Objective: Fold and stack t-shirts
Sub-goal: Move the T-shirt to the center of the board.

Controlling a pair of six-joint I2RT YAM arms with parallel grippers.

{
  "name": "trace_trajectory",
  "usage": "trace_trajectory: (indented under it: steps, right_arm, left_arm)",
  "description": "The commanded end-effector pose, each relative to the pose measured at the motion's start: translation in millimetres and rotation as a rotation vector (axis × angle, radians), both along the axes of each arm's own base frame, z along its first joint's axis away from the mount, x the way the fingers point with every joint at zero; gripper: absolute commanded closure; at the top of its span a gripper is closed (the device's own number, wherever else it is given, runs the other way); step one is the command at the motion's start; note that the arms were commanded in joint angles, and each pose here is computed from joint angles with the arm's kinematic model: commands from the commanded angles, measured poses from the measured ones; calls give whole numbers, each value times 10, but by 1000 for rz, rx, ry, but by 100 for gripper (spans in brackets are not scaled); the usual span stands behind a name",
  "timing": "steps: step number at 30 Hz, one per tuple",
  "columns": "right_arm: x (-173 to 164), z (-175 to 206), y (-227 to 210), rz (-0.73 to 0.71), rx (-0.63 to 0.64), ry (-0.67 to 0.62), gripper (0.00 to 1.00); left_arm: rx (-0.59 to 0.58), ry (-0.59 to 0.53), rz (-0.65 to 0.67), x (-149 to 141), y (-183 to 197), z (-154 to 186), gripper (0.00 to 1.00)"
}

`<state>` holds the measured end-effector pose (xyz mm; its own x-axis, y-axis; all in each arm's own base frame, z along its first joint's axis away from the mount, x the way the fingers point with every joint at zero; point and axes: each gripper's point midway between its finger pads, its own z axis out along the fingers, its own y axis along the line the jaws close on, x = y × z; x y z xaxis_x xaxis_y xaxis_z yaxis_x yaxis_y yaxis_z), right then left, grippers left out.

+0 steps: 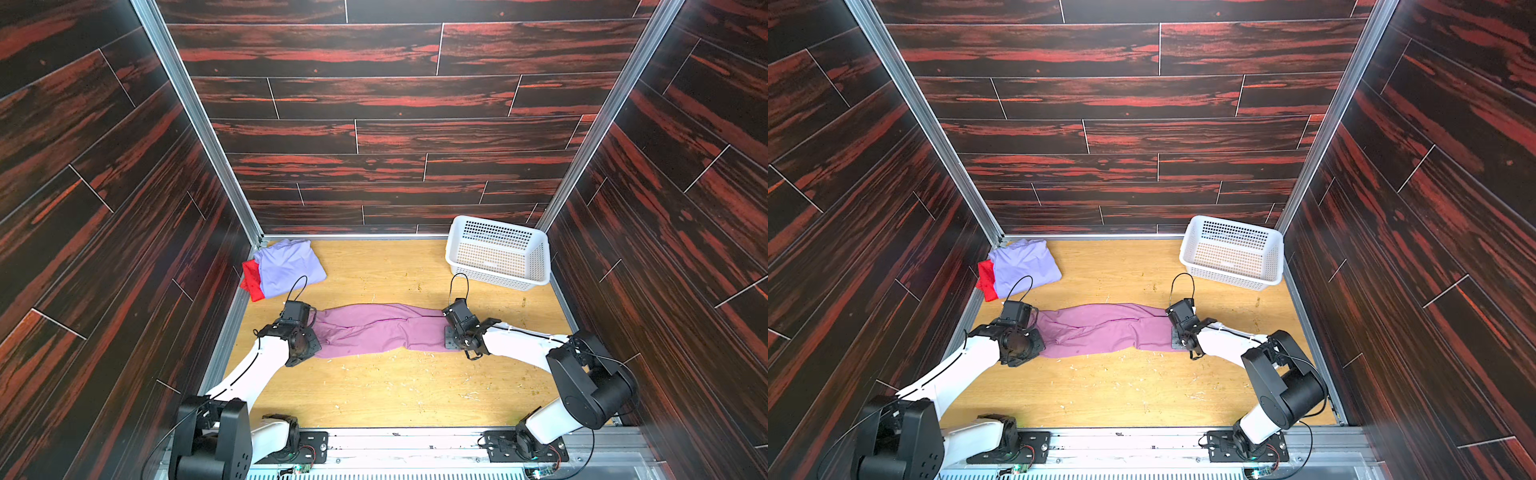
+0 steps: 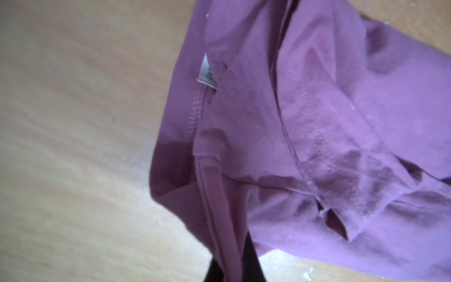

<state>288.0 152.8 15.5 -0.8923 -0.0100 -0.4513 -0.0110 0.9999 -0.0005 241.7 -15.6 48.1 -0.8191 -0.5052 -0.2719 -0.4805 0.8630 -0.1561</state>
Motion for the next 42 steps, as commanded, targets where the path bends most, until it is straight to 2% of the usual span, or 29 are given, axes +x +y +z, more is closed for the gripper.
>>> trace_trajectory:
  steps: [1,6,13,17,18,19,20,22,28,32,36,38,42]
  right_arm:
    - [-592,-340,-328,-30,-133,216,90]
    - [-622,-215,-638,-110,-263,178,88]
    - [-625,-108,-736,-177,-290,150,88]
    - [-652,-112,-747,-198,-281,154,87]
    - [-661,-119,-745,-200,-276,156,84]
    - [-668,-130,-737,-202,-267,158,78]
    - [-676,-140,-726,-200,-262,161,70]
    - [-689,-142,-720,-205,-258,159,56]
    - [-616,35,-605,-198,-227,100,35]
    - [-423,355,-438,-179,-167,-3,32]
    - [-65,835,-179,-135,-73,-186,32]
    - [102,1006,-87,-115,-53,-267,32]
    - [359,1125,29,-109,-93,-322,32]
  left_arm:
    - [-12,8,0,-103,-4,10,100]
    - [27,29,-3,-100,56,55,100]
    - [118,-2,11,14,210,211,100]
    - [128,-3,19,27,251,217,100]
    - [122,-3,18,25,241,216,100]
    - [120,1,16,12,237,203,92]
    - [120,2,18,5,239,200,68]
    - [132,15,29,-34,266,193,1]
    - [111,4,34,-45,235,231,0]
    - [50,-70,25,57,133,355,0]
    - [-102,-230,1,375,-126,499,1]
    - [-177,-281,-4,503,-245,490,5]
    - [-246,-270,-2,609,-359,376,11]
